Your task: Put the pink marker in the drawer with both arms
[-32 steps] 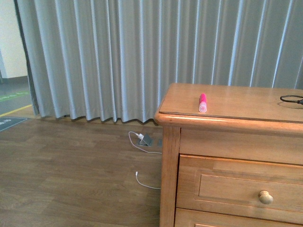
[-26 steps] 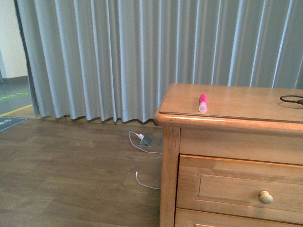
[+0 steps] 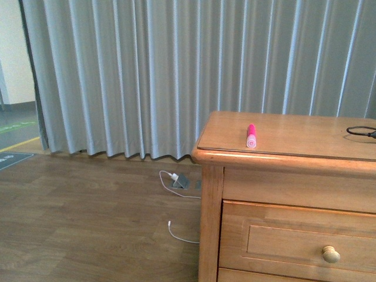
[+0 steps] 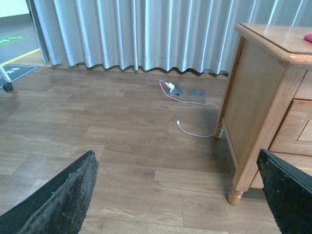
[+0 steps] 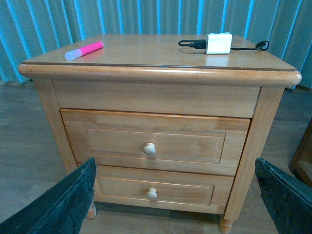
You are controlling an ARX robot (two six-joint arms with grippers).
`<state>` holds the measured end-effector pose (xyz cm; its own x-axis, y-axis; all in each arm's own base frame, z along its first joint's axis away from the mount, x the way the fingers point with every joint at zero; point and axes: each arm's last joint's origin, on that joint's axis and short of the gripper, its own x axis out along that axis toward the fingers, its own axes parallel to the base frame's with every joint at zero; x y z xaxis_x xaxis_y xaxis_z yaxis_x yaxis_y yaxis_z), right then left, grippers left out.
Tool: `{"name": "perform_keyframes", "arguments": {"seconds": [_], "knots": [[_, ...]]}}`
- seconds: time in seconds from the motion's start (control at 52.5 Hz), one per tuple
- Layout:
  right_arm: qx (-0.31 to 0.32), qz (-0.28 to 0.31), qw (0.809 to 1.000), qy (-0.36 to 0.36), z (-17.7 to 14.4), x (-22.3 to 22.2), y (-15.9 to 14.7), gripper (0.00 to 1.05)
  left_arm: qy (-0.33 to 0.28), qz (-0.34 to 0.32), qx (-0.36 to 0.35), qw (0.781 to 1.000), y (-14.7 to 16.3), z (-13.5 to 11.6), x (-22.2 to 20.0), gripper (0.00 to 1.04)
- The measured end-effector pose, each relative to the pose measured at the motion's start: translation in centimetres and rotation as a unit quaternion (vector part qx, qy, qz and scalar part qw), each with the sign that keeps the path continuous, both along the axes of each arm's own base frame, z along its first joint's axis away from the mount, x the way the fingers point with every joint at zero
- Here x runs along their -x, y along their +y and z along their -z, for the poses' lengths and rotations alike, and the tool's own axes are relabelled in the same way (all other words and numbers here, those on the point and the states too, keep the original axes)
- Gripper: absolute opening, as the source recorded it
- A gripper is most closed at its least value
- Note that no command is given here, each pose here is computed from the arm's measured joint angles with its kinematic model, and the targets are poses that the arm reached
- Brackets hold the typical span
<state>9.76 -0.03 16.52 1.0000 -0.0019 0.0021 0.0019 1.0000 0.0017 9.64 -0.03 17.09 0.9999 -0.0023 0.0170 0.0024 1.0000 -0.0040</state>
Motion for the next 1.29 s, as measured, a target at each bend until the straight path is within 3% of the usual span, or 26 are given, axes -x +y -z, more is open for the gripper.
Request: {"name": "perform_keyframes", "arguments": {"seconds": [0.4,0.609,0.723,0.8,0.952,1.295], "knots": [[0.0,-0.001,1.0,0.0,0.0,0.0,0.0,0.96,0.0,0.0,0.0,1.0,0.0,0.0,0.0,0.99],[0.008,-0.042,0.995,0.093,0.5,-1.3,0.4,0.96,0.0,0.0,0.0,1.0,0.0,0.0,0.0,0.99],[0.002,-0.053,0.989,0.138,0.0,-3.4,0.7,0.92,0.0,0.0,0.0,1.0,0.0,0.0,0.0,0.99],[0.0,-0.064,0.985,0.161,-0.1,-5.2,1.2,0.98,0.0,0.0,0.0,1.0,0.0,0.0,0.0,0.99],[0.002,-0.084,0.973,0.214,0.8,-9.2,3.0,0.96,0.0,0.0,0.0,1.0,0.0,0.0,0.0,0.99],[0.006,-0.063,0.957,0.282,3.3,-17.3,5.8,0.96,0.0,0.0,0.0,1.0,0.0,0.0,0.0,0.99]]}}
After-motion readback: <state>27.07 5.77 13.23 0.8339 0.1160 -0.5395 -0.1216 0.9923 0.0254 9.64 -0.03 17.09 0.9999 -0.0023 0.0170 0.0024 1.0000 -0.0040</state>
